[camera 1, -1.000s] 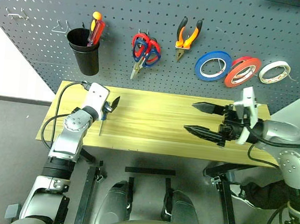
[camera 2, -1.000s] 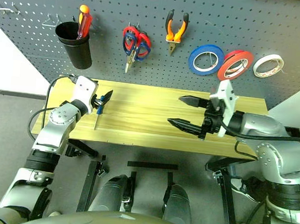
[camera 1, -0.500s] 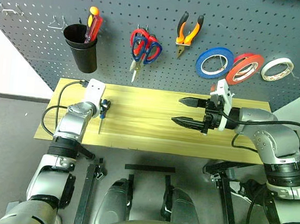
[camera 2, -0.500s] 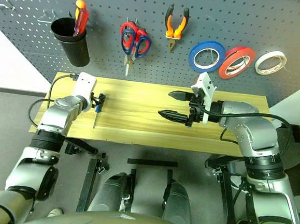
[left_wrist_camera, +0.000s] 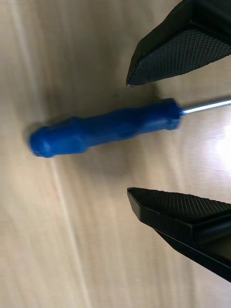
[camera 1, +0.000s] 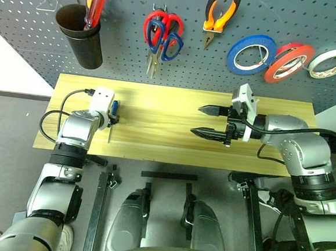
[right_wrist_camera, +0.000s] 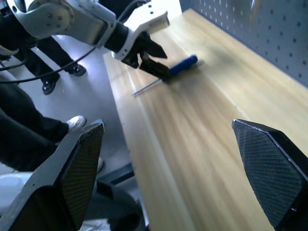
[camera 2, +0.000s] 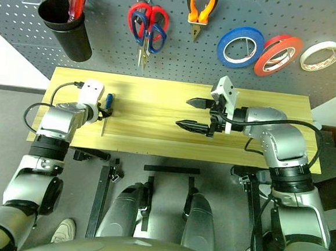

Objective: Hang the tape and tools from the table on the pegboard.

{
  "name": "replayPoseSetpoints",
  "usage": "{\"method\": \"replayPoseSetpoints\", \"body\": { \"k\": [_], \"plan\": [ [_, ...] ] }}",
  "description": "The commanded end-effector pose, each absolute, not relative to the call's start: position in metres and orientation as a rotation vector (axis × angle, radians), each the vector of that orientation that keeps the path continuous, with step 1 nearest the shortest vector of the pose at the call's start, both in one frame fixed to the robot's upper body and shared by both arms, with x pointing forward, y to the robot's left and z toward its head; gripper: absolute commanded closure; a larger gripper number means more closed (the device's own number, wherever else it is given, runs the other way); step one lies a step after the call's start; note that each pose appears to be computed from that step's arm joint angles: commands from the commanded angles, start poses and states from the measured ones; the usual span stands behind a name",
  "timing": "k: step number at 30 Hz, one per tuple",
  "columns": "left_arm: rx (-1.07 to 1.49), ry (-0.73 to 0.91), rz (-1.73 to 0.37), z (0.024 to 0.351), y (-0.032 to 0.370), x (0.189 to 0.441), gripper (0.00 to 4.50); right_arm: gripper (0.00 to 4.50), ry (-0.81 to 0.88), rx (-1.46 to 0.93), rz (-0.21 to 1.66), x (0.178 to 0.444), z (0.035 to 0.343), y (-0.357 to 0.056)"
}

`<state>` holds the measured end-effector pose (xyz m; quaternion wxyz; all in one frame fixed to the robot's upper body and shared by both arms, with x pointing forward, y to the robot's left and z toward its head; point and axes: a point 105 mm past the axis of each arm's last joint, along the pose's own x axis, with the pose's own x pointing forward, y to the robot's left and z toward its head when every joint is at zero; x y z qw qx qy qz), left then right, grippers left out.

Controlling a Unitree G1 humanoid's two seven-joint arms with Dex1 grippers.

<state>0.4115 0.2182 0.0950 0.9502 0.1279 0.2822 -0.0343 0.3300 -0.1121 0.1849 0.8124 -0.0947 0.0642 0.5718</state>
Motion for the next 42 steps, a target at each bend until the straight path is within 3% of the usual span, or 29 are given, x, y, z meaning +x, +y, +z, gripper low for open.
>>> {"method": "replayPoseSetpoints", "body": {
  "k": [1, 9, 12, 19, 26, 29, 32, 42],
  "plan": [
    [0.263, 0.568, -0.070, 0.095, 0.217, 0.415, 0.99, 0.00, 0.099, -0.250, 1.224, 0.333, 0.188, -0.105],
    [0.225, 0.624, -0.052, 0.088, 0.220, 0.411, 0.99, 0.00, 0.103, -0.291, 1.251, 0.333, 0.188, -0.104],
    [0.220, 0.630, -0.037, 0.086, 0.224, 0.409, 1.58, 0.00, 0.095, -0.302, 1.251, 0.335, 0.189, -0.105],
    [0.224, 0.622, -0.051, 0.085, 0.222, 0.408, 3.97, 0.00, 0.081, -0.318, 1.249, 0.339, 0.190, -0.106],
    [0.324, 0.517, -0.155, 0.098, 0.209, 0.408, 4.04, 0.00, 0.044, -0.316, 1.246, 0.338, 0.201, -0.112],
    [0.364, 0.286, -0.338, 0.116, 0.186, 0.399, 4.04, 0.00, 0.011, -0.299, 1.246, 0.331, 0.213, -0.119],
    [0.353, 0.162, -0.468, 0.124, 0.169, 0.382, 4.04, 0.00, -0.019, -0.279, 1.243, 0.323, 0.220, -0.125],
    [0.220, -0.415, -0.465, 0.215, 0.152, 0.365, 4.04, 0.00, -0.133, -0.211, 1.232, 0.296, 0.254, -0.136]
  ]
}}
